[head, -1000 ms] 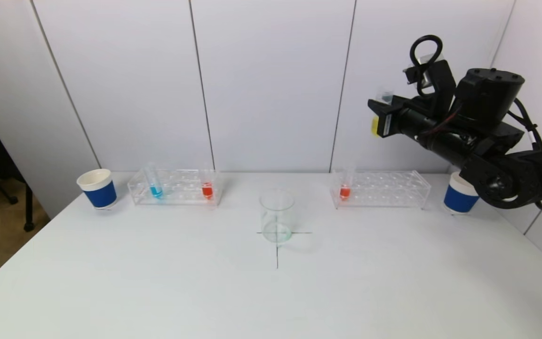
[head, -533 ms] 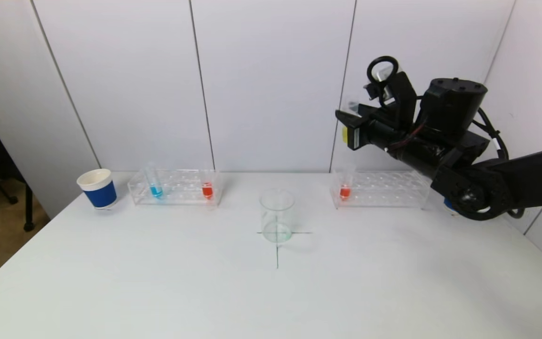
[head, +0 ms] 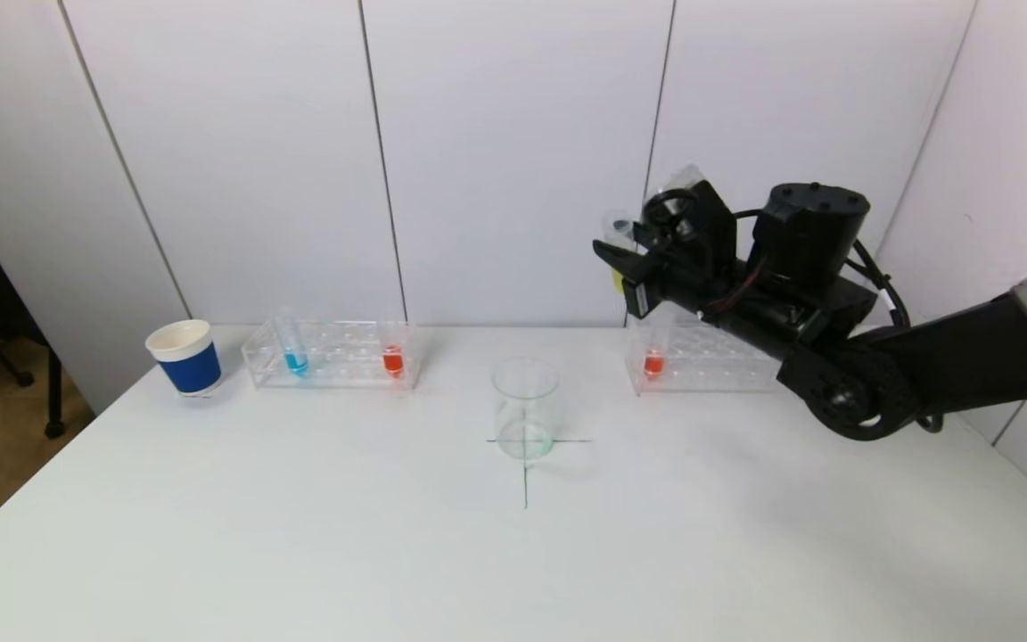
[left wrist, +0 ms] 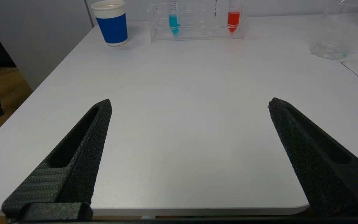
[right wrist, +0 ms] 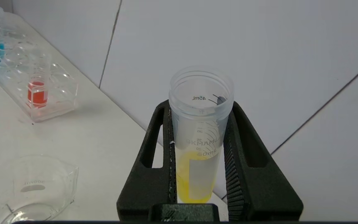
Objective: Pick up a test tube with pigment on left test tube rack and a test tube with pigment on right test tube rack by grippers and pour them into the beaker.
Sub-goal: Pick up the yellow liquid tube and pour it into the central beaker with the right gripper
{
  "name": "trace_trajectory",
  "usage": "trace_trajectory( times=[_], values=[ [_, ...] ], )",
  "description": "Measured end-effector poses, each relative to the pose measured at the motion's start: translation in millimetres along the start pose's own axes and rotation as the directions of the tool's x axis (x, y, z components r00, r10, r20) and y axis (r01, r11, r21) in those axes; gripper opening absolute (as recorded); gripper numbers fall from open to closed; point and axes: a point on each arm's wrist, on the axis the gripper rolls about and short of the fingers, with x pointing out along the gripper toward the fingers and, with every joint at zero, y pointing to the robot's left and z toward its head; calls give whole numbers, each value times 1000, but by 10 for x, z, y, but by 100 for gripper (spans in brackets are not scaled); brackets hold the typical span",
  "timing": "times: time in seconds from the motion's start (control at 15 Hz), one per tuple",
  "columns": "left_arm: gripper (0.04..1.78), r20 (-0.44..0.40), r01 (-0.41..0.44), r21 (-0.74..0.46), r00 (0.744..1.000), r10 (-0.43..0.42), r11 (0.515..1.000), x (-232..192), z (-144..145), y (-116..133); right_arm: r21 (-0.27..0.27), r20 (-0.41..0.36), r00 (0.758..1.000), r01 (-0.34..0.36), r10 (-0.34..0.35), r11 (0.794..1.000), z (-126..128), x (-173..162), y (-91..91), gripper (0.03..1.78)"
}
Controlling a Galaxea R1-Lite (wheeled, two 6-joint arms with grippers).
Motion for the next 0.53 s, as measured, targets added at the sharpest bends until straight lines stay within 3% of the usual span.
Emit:
trace_trajectory(
  times=[0.33,0.53],
  values=[
    [176,0,0,0,1000,0,1000,0,0,0,-126,-22,999,-41,39,991,-174,50,75,49],
    [176,0,0,0,1000,0,1000,0,0,0,-211,-32,996,-90,86,973,-284,91,129,49]
  ],
)
